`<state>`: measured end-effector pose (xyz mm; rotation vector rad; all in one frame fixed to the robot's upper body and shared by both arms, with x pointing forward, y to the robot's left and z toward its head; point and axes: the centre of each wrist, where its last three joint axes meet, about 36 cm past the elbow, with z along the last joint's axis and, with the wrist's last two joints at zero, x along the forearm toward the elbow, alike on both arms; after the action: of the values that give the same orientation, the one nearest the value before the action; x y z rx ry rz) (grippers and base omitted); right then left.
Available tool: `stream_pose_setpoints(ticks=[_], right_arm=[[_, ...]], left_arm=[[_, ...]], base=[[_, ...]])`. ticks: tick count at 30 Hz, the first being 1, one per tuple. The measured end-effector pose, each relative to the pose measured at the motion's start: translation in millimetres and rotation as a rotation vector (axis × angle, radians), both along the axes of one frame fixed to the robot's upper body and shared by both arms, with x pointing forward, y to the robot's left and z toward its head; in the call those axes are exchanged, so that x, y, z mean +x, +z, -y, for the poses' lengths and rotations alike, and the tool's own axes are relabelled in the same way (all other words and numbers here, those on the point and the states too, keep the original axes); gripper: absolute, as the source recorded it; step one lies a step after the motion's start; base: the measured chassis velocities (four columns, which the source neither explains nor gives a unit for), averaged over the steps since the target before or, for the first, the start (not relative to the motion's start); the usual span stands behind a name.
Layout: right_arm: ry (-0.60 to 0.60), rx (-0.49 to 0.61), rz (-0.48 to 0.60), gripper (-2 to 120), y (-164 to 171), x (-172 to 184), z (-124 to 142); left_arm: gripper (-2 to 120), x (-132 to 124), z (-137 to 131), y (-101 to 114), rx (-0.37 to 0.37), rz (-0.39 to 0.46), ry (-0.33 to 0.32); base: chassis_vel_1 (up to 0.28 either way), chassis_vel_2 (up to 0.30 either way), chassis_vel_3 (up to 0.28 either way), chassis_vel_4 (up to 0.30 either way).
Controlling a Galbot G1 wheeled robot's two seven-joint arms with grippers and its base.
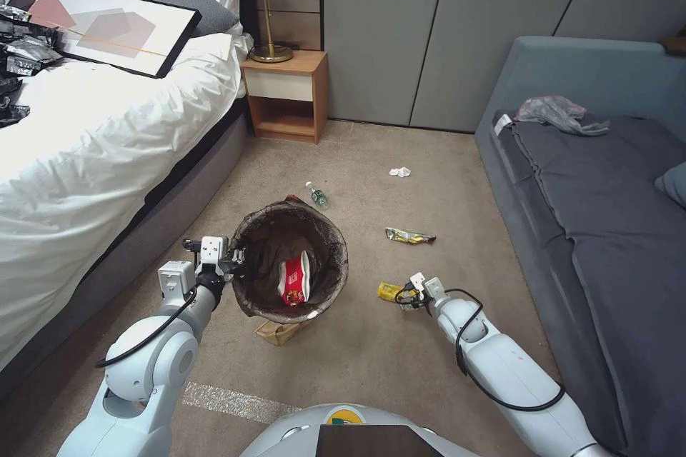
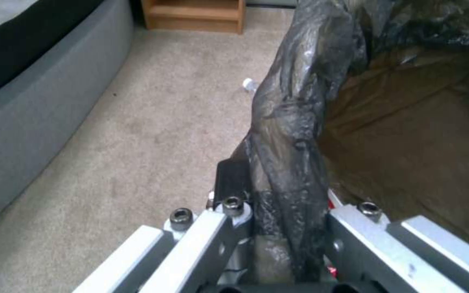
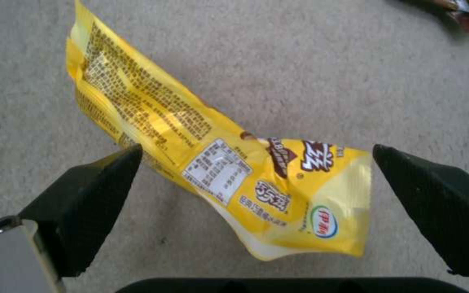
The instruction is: Pick up the trash bin, then pick up the garbage from the floor and place it into the trash bin.
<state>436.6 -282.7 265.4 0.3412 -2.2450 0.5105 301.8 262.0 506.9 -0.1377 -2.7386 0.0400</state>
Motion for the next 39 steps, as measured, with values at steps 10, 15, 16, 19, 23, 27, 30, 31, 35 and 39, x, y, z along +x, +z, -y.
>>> stream_pose_setpoints(ticks=[10, 15, 16, 19, 23, 27, 30, 31, 35, 39], right_arm=[[0.042, -0.048, -0.024, 100, -20.0, 15.4, -4.0], [0.055, -0.041, -0.041, 100, -30.1, 22.3, -14.0], [0.055, -0.04, -0.042, 100, -30.5, 22.4, -14.4], [0.058, -0.033, -0.046, 100, -37.1, 22.5, -19.4], [0.055, -0.02, -0.055, 97, -48.0, 19.4, -20.5], [0.057, -0.011, -0.052, 86, -54.7, 12.1, -16.1], [0.056, -0.01, -0.049, 80, -55.1, 9.8, -13.8], [0.057, -0.009, -0.047, 76, -55.1, 8.7, -12.8], [0.058, -0.005, -0.045, 69, -55.1, 7.6, -11.6], [0.062, -0.001, -0.044, 59, -54.5, 4.8, -10.9]], left_arm=[[0, 0.0, -1.7, 0.4, 0.003, 0.002, 0.005], [0, -0.1, -3.3, 0.9, 0.005, 0.004, 0.01], [0, -0.1, -3.4, 0.9, 0.005, 0.004, 0.01], [0, -0.4, -3.4, 0.6, 0.003, 0.004, 0.012], [0, -0.7, -3.2, 0.3, 0.003, 0.004, 0.011], [0, -0.6, -3.5, 0.7, 0.006, 0.004, 0.008], [0, -0.3, -3.6, 1.0, 0.009, 0.005, 0.006], [0, 0.2, -3.5, 1.4, 0.01, 0.007, 0.004], [0, 0.7, -3.3, 2.0, 0.01, 0.009, 0.002], [0, 0.9, -3.4, 2.1, 0.012, 0.008, 0.001]], base=[[0.0, 0.0, 0.0, 0.0], [0.0, 0.0, 0.0, 0.0], [0.0, 0.0, 0.0, 0.0], [0.0, 0.0, 0.0, 0.0], [0.0, 0.0, 0.0, 0.0], [0.0, 0.0, 0.0, 0.0], [0.0, 0.0, 0.0, 0.0], [0.0, 0.0, 0.0, 0.0], [0.0, 0.0, 0.0, 0.0], [0.0, 0.0, 0.0, 0.0]])
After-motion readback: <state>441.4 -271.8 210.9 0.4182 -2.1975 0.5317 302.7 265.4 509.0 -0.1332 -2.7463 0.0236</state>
